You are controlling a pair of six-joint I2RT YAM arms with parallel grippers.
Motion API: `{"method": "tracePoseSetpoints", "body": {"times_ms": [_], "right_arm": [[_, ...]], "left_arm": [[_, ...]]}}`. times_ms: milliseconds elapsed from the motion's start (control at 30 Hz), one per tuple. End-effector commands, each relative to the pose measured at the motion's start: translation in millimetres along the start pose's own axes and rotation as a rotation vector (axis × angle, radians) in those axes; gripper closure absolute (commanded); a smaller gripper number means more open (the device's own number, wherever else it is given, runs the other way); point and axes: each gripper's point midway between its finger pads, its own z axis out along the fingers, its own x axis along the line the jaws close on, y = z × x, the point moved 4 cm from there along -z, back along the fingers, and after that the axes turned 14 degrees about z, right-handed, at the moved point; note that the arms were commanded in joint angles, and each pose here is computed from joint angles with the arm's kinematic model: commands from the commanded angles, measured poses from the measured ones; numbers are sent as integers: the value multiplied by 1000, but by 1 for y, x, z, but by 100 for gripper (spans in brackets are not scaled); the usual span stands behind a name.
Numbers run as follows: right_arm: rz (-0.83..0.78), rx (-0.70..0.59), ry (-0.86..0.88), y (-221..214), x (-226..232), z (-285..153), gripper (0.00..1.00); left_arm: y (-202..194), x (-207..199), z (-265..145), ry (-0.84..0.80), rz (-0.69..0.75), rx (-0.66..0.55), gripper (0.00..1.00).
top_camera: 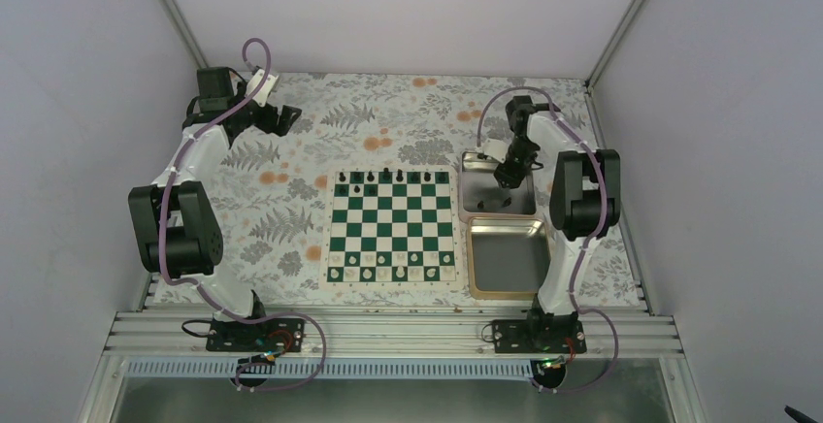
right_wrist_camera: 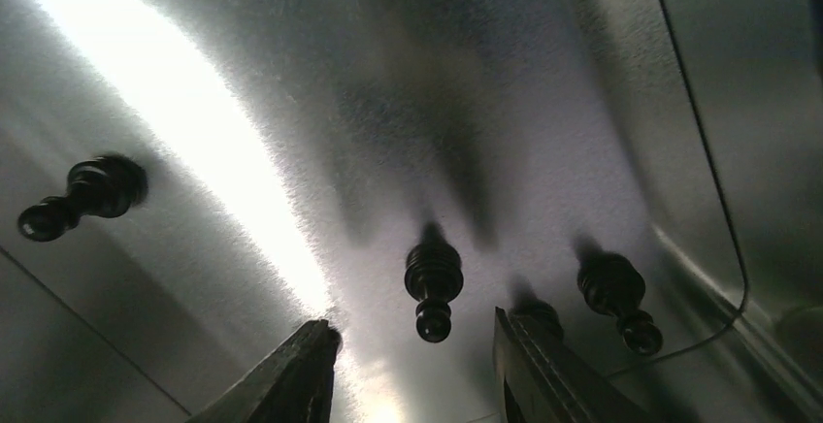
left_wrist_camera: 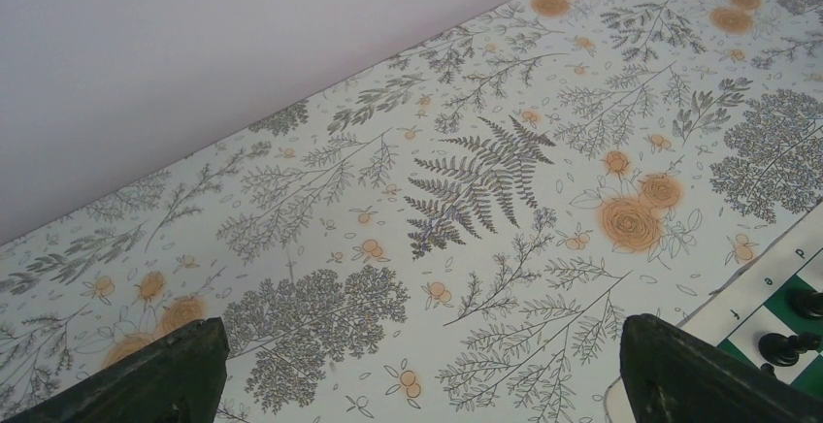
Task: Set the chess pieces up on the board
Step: Pick up the chess piece from the storage box, then place the chess piece on the chessboard.
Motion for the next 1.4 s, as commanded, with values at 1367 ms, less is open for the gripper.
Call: {"method": "tracePoseSetpoints", "body": {"times_ms": [1367], "right_arm": [[-517,-147,-207,154,159,-94,93]], "left_arm": [[8,-3,-3,-33,2,-45,0]]}}
